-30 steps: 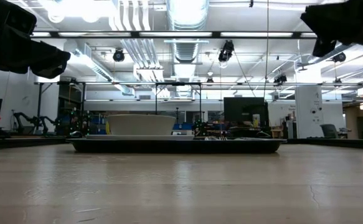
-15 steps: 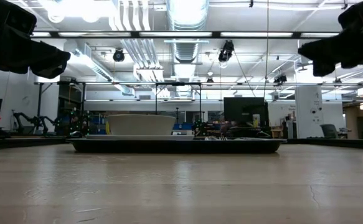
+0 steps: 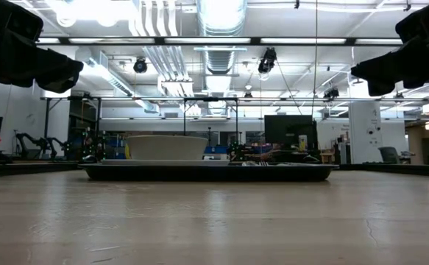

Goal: Set up tray
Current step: Return to Home Position

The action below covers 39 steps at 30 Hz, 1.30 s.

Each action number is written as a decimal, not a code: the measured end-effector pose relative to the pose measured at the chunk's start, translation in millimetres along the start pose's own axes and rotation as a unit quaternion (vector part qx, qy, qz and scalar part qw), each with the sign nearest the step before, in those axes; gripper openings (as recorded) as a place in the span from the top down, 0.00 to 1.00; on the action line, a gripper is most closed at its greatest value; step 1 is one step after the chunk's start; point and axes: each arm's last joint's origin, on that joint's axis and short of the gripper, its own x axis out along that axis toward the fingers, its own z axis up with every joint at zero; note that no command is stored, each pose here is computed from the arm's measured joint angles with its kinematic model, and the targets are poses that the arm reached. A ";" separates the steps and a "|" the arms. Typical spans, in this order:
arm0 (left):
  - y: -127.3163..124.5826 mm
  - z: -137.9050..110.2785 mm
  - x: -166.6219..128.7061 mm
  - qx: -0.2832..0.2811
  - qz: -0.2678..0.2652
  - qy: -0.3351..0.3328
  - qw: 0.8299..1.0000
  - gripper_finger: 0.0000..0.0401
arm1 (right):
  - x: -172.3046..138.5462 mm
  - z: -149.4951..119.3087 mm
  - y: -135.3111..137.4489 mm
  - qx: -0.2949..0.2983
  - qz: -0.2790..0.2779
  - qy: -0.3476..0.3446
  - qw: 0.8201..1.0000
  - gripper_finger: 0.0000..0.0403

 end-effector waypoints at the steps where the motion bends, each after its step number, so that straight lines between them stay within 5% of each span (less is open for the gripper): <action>1: 0.0 0.0 0.0 0.000 0.000 0.000 1.000 0.75 | 0.1 0.0 0.0 0.000 0.000 0.000 1.000 0.81; 39: 0.0 0.0 0.0 0.000 0.000 0.000 1.000 0.75 | 0.3 -0.3 0.0 0.001 -0.001 0.002 1.000 0.81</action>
